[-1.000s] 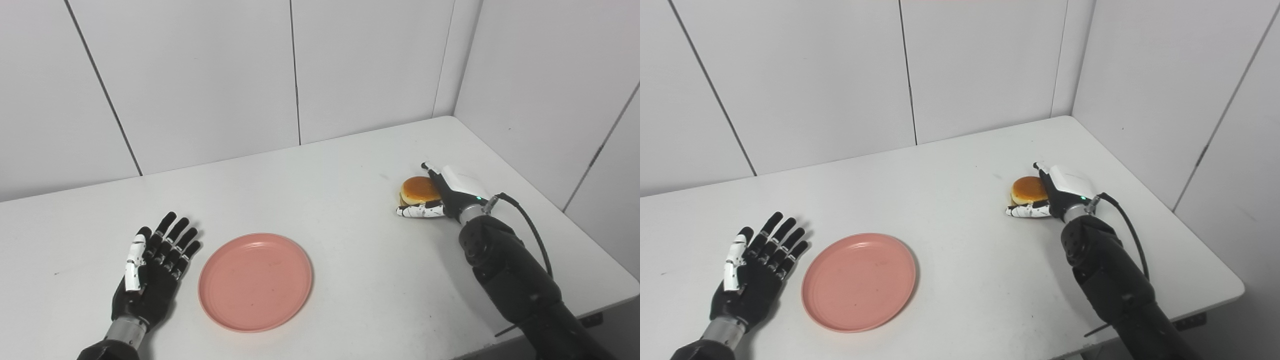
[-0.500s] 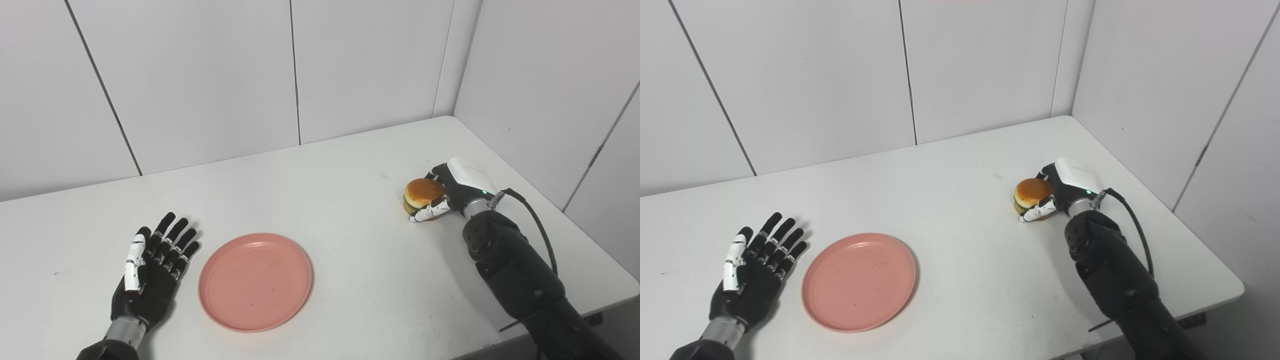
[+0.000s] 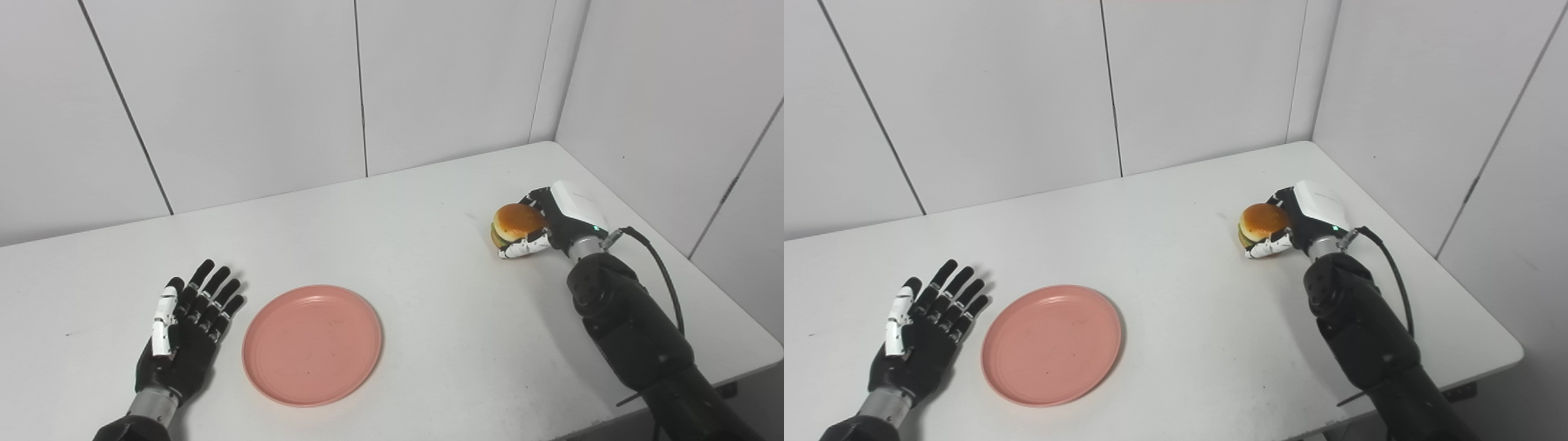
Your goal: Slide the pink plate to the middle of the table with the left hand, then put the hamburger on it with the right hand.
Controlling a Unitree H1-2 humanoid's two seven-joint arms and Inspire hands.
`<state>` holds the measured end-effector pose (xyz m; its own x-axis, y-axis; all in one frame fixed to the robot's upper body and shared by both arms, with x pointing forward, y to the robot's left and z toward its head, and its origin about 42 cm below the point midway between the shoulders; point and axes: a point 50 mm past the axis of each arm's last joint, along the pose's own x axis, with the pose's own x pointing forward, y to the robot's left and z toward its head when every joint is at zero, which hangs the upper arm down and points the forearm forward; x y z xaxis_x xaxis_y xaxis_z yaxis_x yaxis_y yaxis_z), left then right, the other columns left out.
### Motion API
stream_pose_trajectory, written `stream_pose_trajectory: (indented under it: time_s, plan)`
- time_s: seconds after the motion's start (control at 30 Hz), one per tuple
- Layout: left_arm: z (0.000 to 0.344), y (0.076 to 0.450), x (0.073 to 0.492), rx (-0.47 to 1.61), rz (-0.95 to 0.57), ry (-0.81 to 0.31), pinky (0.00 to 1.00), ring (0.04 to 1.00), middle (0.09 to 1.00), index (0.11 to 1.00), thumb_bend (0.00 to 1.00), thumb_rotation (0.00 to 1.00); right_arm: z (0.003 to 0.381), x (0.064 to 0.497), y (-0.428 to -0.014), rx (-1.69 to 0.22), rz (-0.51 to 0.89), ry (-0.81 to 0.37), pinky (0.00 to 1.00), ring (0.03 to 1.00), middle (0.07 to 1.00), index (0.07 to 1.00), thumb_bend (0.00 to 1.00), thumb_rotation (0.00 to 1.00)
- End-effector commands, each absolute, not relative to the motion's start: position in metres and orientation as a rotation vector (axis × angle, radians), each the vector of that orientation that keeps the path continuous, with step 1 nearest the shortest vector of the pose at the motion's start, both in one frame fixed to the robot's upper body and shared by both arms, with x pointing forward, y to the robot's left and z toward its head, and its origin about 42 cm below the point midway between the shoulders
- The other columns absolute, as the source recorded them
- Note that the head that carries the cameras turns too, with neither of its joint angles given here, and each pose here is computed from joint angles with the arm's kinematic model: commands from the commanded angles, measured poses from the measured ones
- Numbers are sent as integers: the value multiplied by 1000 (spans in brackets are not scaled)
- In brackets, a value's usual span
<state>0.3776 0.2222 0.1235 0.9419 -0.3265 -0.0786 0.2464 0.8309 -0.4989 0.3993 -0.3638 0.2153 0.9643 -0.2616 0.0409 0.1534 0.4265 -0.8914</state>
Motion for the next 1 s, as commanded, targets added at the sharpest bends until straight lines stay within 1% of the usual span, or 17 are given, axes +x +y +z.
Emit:
stream_pose_trajectory:
  time_s: [0.0,0.1,0.13,0.3,0.4,0.47,0.6,0.63,0.73,0.83,0.93,0.97]
  plan:
    - [115,222,377,-501,-279,209,944,922,922,909,340,1000,250,402,-353,-1086,-287,-20,317,394,462,484,512,136]
    - [115,219,377,-497,-277,207,935,914,913,901,341,1000,257,399,-344,-1074,-261,-60,318,394,460,483,512,137]
    - [116,218,376,-494,-280,205,933,914,914,903,338,1000,260,398,-341,-1068,-252,-73,300,372,436,482,512,137]
    - [118,207,375,-489,-287,198,931,915,917,915,329,1000,279,393,-302,-1055,-162,-177,260,343,409,482,511,132]
    - [119,201,374,-478,-282,200,932,914,919,916,328,1000,285,390,-286,-1033,-126,-206,254,335,402,482,512,130]
    - [120,194,373,-473,-275,205,917,911,920,917,331,1000,290,388,-272,-1016,-92,-230,232,306,385,482,514,132]
    - [122,183,373,-469,-261,212,902,904,917,917,335,1000,294,388,-249,-1004,-34,-273,294,373,431,483,513,132]
    - [122,180,373,-464,-256,213,884,894,909,907,334,1000,295,388,-244,-997,-16,-286,296,373,428,483,513,131]
    - [124,170,373,-467,-247,214,873,885,900,897,332,1000,294,389,-222,-977,41,-318,288,364,420,483,512,130]
    - [124,163,374,-473,-243,215,873,880,896,892,332,1000,292,390,-205,-965,91,-331,275,348,407,482,512,128]
    - [125,157,375,-486,-241,214,892,887,901,898,334,1000,285,391,-183,-947,161,-343,284,364,426,483,512,126]
    - [126,156,375,-485,-240,214,884,882,897,896,335,1000,282,391,-179,-944,176,-343,271,349,416,483,513,127]
